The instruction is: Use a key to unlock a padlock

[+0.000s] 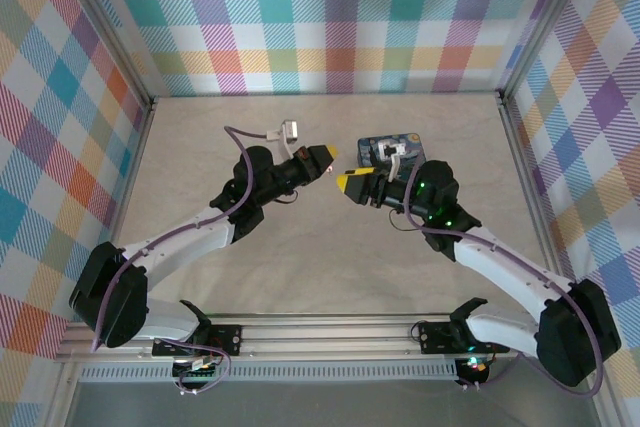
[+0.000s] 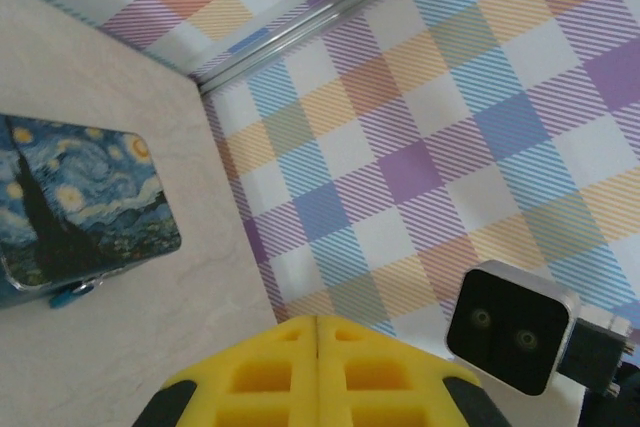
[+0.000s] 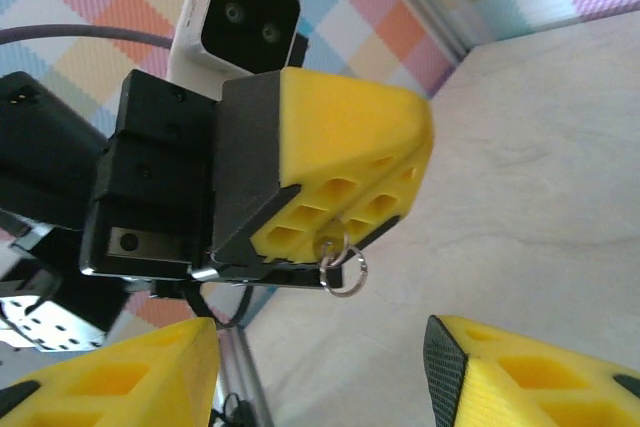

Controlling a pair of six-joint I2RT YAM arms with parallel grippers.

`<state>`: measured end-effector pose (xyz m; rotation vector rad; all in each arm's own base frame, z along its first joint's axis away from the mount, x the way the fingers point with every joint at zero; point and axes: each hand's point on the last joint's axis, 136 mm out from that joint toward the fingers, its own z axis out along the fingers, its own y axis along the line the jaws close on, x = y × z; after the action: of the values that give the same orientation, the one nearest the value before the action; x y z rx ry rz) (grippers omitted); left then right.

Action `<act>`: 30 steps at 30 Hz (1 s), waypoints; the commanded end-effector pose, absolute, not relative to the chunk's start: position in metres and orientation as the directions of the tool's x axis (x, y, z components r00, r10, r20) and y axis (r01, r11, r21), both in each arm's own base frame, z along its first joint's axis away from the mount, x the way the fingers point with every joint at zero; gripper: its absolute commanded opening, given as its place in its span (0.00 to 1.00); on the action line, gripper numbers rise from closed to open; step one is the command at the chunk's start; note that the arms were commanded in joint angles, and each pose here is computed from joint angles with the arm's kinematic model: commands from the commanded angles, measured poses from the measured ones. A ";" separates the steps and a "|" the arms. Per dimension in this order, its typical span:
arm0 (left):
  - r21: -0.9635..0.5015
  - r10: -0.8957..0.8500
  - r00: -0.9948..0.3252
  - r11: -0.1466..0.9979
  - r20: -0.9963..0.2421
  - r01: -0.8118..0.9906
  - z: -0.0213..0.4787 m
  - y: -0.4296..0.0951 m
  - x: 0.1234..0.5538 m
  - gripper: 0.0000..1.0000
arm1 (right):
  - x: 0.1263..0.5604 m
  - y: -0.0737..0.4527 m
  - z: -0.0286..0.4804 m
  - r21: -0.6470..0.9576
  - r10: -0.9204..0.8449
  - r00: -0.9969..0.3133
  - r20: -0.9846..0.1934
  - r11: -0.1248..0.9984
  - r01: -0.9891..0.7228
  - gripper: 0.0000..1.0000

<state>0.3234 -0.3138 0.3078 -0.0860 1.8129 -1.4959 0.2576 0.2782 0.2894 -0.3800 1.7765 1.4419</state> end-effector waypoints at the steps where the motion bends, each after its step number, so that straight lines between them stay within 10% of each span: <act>1: -0.807 -0.501 -0.642 0.255 -0.581 0.532 0.342 -0.318 0.312 0.00 | 0.254 0.283 0.325 0.664 0.272 -0.609 -0.745 0.217 -0.716 0.57; 30: -0.812 -0.512 -0.645 0.213 -0.567 0.544 0.347 -0.321 0.308 0.00 | 0.278 0.298 0.323 0.735 0.321 -0.670 -0.669 0.152 -0.661 0.36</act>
<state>0.3179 -0.3170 0.3314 -0.0198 1.7035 -1.5386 0.2785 0.2968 0.2991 -0.3005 1.7493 1.5906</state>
